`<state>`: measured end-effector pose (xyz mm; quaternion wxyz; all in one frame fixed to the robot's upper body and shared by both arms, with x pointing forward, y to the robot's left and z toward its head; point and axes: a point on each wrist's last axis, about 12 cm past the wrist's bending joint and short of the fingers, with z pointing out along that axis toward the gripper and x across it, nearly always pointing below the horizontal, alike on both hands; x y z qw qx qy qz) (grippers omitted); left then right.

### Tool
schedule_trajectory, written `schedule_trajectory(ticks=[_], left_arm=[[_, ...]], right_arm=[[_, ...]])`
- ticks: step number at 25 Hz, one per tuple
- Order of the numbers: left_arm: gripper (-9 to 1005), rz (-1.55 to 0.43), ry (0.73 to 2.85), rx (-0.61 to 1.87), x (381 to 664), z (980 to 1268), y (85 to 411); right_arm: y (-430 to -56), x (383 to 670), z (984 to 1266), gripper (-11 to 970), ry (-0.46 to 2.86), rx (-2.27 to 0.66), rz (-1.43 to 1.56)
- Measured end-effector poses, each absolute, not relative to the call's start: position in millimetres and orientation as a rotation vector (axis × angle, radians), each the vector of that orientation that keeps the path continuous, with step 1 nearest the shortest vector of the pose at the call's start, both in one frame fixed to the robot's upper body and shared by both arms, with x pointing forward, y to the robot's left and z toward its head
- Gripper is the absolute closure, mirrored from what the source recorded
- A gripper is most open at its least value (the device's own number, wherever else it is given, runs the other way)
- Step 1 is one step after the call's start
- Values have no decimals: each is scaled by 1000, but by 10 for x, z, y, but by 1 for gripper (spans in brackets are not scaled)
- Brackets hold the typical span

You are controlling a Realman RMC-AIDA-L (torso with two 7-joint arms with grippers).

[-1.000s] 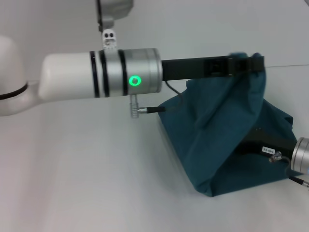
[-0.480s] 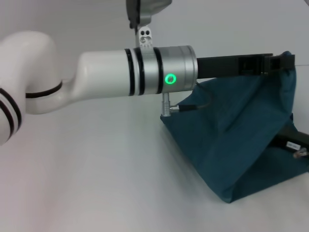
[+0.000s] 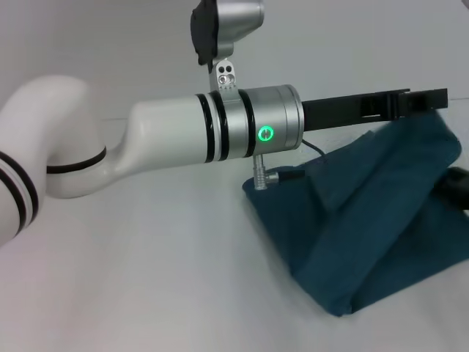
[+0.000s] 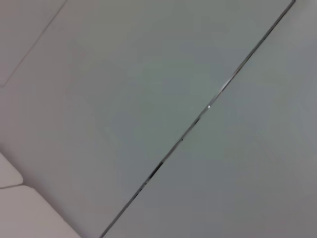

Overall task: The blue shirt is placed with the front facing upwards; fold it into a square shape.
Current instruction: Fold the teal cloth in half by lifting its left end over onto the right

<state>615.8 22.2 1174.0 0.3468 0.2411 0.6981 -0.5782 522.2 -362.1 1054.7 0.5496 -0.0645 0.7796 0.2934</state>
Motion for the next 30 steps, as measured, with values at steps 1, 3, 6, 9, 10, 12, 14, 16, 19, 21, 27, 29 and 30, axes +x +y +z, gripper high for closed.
schedule_trajectory(ticks=[1, 3, 6, 9, 10, 12, 14, 16, 19, 21, 27, 29, 30], left_arm=[[950, -1506, 1810, 614, 6157, 11736, 229], [890, -1517, 1805, 589, 6154, 11721, 251], [801, -1529, 1793, 545, 6155, 11697, 321], [668, -1538, 1764, 522, 6142, 11699, 384], [616, -1536, 1760, 522, 6137, 11696, 396], [513, -1536, 1753, 522, 6122, 11684, 427], [444, -1538, 1747, 534, 6100, 11660, 466], [375, -1535, 1739, 542, 6081, 11628, 522], [200, -1522, 1726, 558, 6041, 11563, 625], [94, -1505, 1730, 580, 6019, 11522, 672], [89, -1358, 1833, 501, 6075, 11289, 901], [88, -1304, 1872, 448, 6115, 11218, 960], [87, -1272, 1895, 418, 6140, 11178, 991]], right_arm=[[-3665, 5203, 10557, 538, 1840, -139, 685], [-3758, 5162, 10571, 537, 1836, -109, 666], [-3896, 5114, 10584, 537, 1835, -51, 633], [-4022, 5064, 10606, 538, 1818, -2, 602], [-4051, 5053, 10615, 538, 1813, 7, 596], [-4098, 5035, 10630, 538, 1807, 19, 590], [-4127, 5026, 10639, 538, 1806, 28, 586], [-4158, 5022, 10650, 537, 1807, 33, 580], [-4186, 5028, 10665, 537, 1814, 23, 573], [-4192, 5050, 10682, 537, 1822, 8, 575], [-4197, 5099, 10713, 536, 1872, -33, 600], [-4203, 5110, 10734, 536, 1890, -46, 616], [-4201, 5113, 10751, 536, 1894, -50, 629]])
